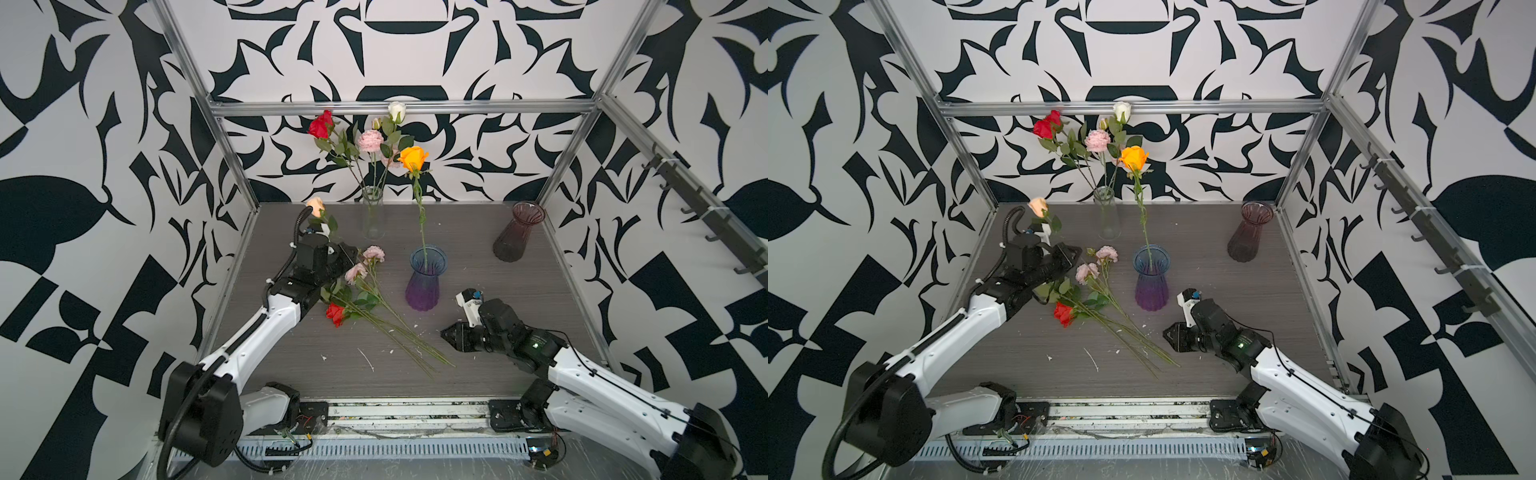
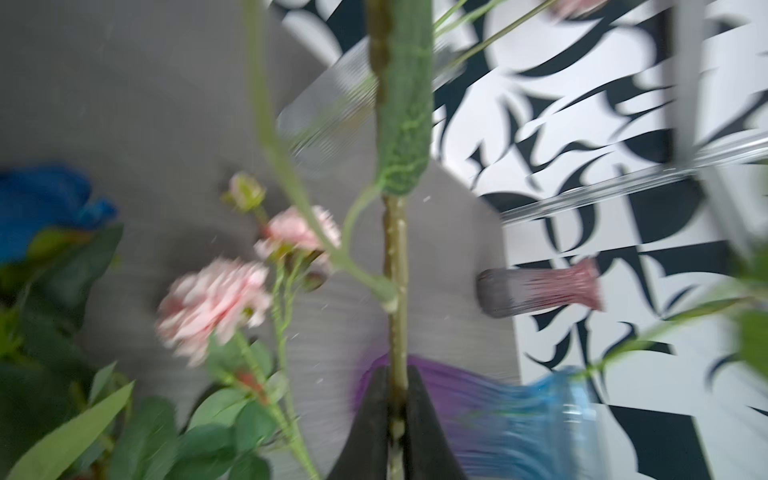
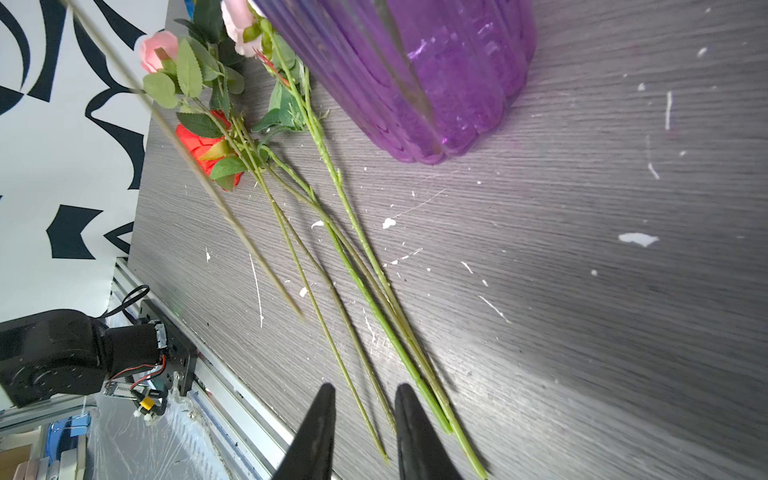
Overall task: Arrange the flowers into the vase
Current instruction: 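Lift the pale rose up out of the loose flowers with the left gripper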
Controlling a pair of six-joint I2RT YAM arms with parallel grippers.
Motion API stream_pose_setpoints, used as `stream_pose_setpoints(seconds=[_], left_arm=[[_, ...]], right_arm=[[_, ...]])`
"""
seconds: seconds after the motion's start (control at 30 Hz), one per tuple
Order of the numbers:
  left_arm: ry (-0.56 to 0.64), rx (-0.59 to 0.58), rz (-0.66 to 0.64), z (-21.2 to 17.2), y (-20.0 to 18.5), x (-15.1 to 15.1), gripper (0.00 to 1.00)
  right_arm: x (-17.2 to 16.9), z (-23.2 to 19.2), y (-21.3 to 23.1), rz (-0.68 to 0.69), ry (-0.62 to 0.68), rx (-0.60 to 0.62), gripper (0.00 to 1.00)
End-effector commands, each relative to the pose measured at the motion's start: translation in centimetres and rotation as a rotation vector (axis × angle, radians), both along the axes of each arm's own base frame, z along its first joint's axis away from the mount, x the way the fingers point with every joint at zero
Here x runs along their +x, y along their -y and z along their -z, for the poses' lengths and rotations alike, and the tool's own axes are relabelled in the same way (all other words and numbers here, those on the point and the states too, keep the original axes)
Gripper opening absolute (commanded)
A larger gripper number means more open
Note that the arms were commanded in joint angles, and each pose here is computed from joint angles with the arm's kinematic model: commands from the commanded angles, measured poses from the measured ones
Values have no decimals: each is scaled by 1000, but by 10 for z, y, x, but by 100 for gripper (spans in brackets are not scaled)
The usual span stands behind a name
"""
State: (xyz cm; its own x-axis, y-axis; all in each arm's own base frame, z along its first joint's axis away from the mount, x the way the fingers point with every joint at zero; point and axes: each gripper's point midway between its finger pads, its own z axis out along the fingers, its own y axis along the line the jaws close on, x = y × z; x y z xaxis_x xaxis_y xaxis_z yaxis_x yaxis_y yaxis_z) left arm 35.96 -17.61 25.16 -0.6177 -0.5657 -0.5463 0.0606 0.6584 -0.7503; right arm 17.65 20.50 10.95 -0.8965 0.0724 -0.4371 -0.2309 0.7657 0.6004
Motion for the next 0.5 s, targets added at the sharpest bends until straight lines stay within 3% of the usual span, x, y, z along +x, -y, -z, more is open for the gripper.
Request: stream_pose_setpoints(seconds=[0.0,0.17,0.33,0.47], left_arm=[[123,35,-13,-52,-8,-5,12],[330,38,22,-127,3,-23,12],[579,-38,103,-200,29,-50,13],[722,-8,161,-240,53,-68,12]], right_arm=[[2,-6,0,12,9,18,29],[2,-6,0,12,8,17,29],[2,-6,-1,11,8,18,29],[2,-6,-1,11,8,20,29]])
